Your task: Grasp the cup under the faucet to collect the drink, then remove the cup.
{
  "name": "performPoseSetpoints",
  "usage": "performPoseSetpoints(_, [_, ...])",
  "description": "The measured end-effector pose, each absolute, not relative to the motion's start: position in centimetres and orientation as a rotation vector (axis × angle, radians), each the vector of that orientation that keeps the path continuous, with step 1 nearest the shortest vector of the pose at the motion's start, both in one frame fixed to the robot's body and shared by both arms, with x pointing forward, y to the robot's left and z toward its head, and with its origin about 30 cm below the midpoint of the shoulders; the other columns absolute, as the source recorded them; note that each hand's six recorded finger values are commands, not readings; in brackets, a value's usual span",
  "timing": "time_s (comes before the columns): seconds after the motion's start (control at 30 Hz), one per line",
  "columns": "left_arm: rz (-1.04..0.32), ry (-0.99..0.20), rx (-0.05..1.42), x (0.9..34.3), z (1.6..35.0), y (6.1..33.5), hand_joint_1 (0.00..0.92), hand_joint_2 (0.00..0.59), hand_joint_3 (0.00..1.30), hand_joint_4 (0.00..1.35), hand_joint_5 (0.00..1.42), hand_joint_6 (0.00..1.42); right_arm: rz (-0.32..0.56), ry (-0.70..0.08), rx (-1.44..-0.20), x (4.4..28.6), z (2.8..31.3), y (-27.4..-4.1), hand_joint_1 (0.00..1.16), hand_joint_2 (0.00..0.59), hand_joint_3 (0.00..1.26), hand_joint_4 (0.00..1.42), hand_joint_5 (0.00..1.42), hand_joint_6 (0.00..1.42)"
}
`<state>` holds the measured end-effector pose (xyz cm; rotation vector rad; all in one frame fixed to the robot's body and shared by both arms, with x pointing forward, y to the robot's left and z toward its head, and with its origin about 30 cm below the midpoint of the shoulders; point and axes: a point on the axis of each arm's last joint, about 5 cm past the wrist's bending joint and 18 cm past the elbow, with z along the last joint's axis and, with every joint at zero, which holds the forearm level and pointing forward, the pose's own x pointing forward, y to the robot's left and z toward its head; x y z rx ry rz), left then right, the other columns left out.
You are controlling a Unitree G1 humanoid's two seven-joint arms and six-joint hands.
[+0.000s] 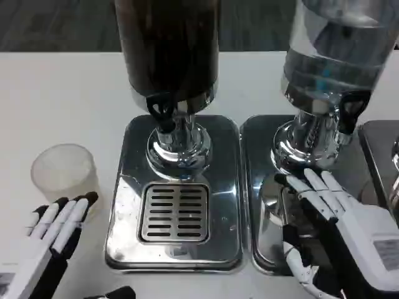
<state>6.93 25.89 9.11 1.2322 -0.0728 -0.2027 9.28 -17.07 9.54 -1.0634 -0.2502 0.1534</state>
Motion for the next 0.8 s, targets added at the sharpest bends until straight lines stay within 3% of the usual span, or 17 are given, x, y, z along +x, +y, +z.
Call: performPoseSetpoints(0.8, [-0.194,-0.115,1.203,6.99,9.35,26.01,0.0,0.058,0.0,0.0,0.0,0.0,0.135,-0.248,-1.041,9.29,9.66,-17.08,0.46,0.573,0.17,0.05,0.03,0.16])
